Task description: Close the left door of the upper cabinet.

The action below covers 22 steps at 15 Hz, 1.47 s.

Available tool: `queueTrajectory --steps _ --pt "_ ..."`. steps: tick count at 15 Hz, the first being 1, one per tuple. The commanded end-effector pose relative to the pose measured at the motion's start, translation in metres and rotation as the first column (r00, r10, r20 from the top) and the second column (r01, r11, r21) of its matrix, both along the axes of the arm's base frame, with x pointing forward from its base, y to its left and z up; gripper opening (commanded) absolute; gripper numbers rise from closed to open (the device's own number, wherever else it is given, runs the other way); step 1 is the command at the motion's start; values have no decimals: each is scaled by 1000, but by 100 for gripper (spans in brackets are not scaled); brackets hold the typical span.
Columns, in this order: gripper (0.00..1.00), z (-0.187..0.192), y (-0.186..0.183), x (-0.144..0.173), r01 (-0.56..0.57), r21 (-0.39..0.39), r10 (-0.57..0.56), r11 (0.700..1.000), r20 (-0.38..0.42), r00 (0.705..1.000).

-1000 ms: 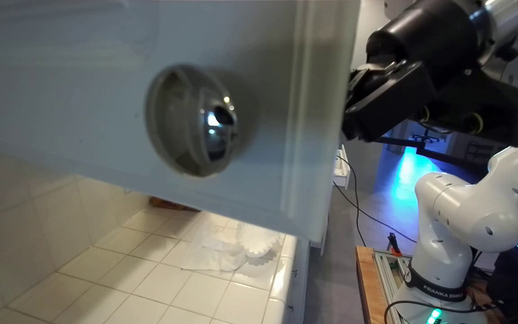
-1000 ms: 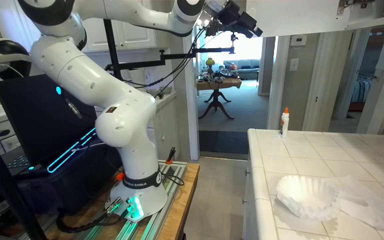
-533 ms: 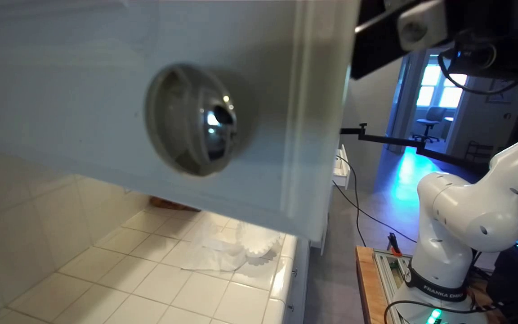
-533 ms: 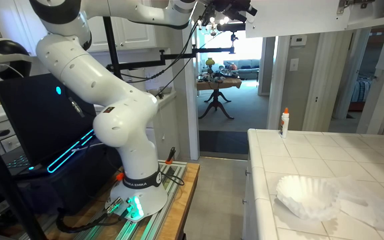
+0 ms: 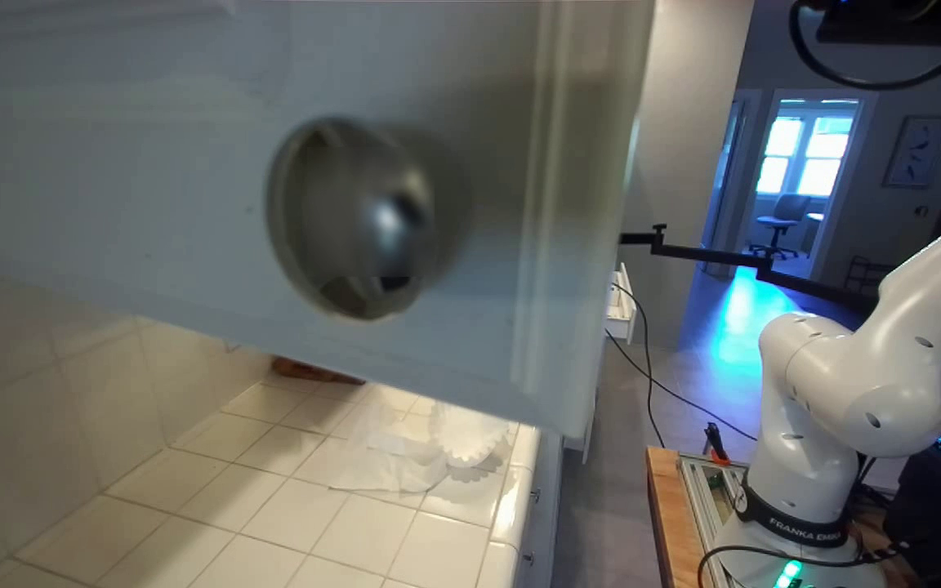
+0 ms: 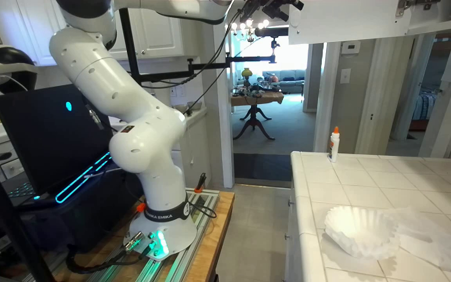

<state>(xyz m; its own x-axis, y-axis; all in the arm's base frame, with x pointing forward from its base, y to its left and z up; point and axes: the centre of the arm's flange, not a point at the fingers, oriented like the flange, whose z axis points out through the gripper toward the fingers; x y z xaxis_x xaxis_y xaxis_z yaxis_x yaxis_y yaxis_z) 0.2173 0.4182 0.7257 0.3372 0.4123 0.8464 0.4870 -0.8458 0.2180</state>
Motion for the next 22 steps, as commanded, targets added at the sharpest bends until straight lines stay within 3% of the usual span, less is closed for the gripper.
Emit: queueTrajectory --steps 1,22 --pt "100 0 1 1 -3 0 3 1000 -2 1000" --pt "100 -2 0 -3 -16 1 16 1000 -14 1000"
